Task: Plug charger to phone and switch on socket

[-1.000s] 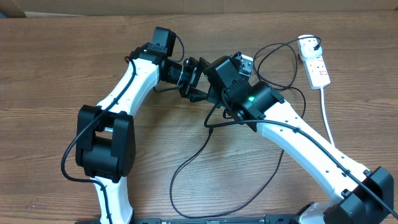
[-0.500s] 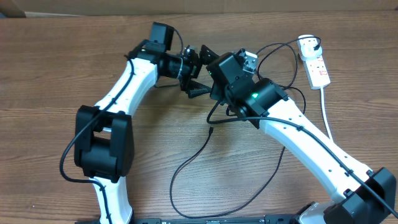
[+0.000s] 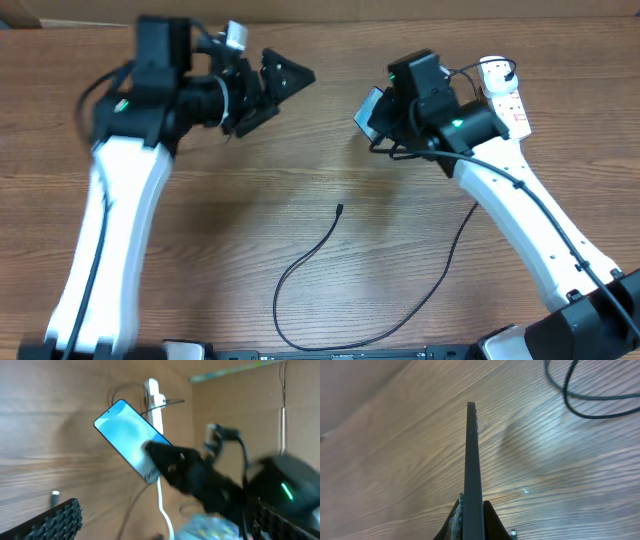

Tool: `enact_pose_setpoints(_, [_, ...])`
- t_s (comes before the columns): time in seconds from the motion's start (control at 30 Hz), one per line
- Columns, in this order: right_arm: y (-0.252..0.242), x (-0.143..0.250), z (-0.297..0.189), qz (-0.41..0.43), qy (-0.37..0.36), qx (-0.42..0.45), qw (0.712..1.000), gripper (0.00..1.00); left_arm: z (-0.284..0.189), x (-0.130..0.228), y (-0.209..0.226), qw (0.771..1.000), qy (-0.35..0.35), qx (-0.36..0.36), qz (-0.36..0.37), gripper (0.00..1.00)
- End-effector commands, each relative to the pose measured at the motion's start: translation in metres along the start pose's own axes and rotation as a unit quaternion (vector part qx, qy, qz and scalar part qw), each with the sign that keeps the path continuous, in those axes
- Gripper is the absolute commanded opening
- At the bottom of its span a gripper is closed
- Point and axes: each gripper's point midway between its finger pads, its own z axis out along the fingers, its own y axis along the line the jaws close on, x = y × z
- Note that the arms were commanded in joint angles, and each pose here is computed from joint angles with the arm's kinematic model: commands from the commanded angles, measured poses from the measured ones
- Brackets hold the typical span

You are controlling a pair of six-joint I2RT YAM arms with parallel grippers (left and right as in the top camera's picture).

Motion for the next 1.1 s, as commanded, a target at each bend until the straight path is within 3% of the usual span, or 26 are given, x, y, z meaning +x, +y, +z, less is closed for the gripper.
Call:
enact_pose_setpoints(0.0, [0.031, -0.008, -0.022, 0.011, 0.029, -0.091, 0.995, 0.04, -0.046, -0.002, -0.005, 0.989, -0.095, -0.079, 0.083, 1.00])
enact_pose_setpoints(0.2, [0.053, -0.010, -0.032, 0.016, 0.071, -0.175, 0.982, 0.04, -0.087, 0.012, 0.022, 0.970, -0.150, -0.188, 0.042, 1.00])
enact_pose_setpoints(0.3, [0.069, -0.009, -0.042, 0.029, 0.097, -0.228, 0.969, 0.04, -0.087, 0.014, 0.033, 0.967, -0.151, -0.206, 0.000, 1.00])
enact_pose_setpoints(0.47, [0.096, -0.008, -0.063, 0.060, 0.147, -0.308, 0.938, 0.04, -0.055, 0.023, 0.013, 0.989, -0.079, -0.126, -0.010, 1.00])
enact_pose_setpoints(0.67, [0.103, -0.007, -0.071, 0.144, 0.192, -0.316, 0.918, 0.04, -0.017, 0.021, -0.005, 0.996, -0.026, -0.055, -0.060, 1.00])
enact_pose_setpoints(0.8, [0.105, -0.004, -0.074, 0.216, 0.229, -0.305, 0.899, 0.04, -0.001, 0.010, -0.004, 0.988, -0.023, -0.039, -0.145, 0.93])
enact_pose_setpoints(1.07, [0.116, -0.008, -0.082, 0.293, 0.261, -0.311, 0.866, 0.04, 0.011, 0.001, 0.003, 0.952, -0.028, -0.035, -0.304, 0.83])
